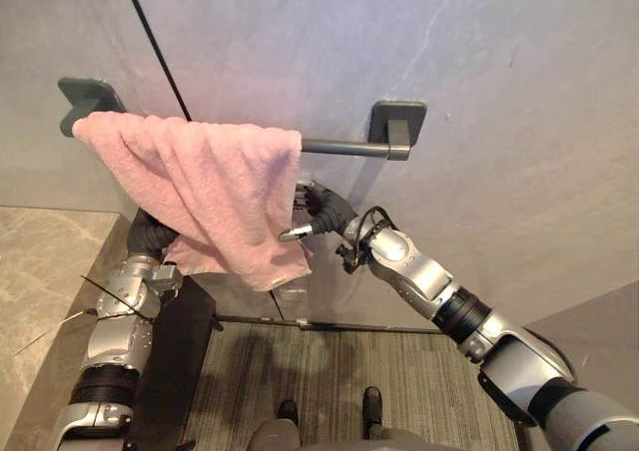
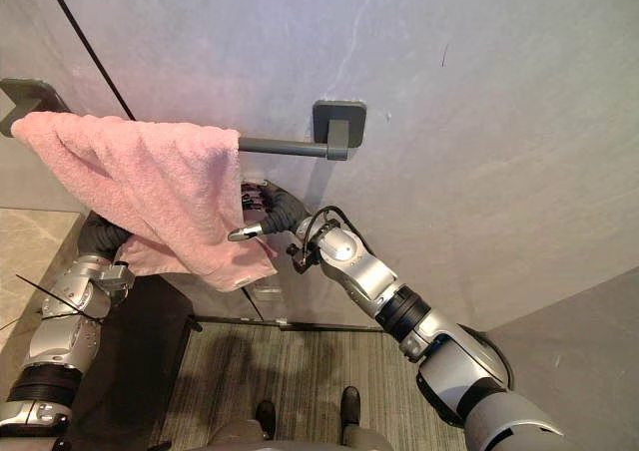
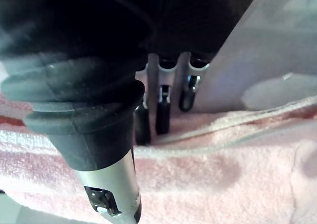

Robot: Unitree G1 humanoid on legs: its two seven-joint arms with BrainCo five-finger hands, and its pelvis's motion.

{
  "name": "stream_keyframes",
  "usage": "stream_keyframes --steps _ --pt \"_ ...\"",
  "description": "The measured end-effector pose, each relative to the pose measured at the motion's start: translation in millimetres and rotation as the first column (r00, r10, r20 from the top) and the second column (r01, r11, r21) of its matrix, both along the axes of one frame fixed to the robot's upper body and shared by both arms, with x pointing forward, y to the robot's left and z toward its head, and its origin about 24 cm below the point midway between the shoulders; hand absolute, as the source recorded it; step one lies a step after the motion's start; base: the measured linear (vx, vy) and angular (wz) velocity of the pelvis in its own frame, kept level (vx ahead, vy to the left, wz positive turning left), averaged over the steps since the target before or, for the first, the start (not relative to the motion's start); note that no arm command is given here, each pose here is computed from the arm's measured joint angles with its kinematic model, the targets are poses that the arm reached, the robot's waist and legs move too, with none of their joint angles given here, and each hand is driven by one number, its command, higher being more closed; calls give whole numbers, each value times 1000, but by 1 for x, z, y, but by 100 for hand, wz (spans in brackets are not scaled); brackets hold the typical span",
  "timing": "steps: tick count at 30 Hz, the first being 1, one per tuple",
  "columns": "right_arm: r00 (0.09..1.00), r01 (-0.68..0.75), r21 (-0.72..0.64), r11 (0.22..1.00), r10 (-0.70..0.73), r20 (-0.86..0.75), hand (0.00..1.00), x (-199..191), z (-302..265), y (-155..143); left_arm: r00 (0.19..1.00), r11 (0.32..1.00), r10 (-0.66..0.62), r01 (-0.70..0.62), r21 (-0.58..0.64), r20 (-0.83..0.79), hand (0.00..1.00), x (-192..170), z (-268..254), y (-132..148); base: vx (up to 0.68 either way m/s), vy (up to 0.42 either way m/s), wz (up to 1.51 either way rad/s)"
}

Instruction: Organize washtable

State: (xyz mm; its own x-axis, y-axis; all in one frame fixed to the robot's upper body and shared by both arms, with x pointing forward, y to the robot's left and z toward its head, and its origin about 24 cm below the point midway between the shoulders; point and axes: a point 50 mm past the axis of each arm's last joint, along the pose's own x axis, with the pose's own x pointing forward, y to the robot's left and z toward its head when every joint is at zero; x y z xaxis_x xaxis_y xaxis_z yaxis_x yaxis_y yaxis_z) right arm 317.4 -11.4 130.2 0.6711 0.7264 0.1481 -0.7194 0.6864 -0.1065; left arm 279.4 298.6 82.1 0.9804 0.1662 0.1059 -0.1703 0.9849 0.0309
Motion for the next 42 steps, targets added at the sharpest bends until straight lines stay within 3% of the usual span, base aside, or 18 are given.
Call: stream_keyframes --steps 18,42 --pt "994 87 57 995 -90 56 100 -3 7 6 995 994 66 -59 -89 69 100 4 7 -9 -9 4 4" --pt "933 359 188 914 -355 -57 100 -11 -15 -71 989 987 142 -137 -85 45 100 -13 -4 2 -20 9 -4"
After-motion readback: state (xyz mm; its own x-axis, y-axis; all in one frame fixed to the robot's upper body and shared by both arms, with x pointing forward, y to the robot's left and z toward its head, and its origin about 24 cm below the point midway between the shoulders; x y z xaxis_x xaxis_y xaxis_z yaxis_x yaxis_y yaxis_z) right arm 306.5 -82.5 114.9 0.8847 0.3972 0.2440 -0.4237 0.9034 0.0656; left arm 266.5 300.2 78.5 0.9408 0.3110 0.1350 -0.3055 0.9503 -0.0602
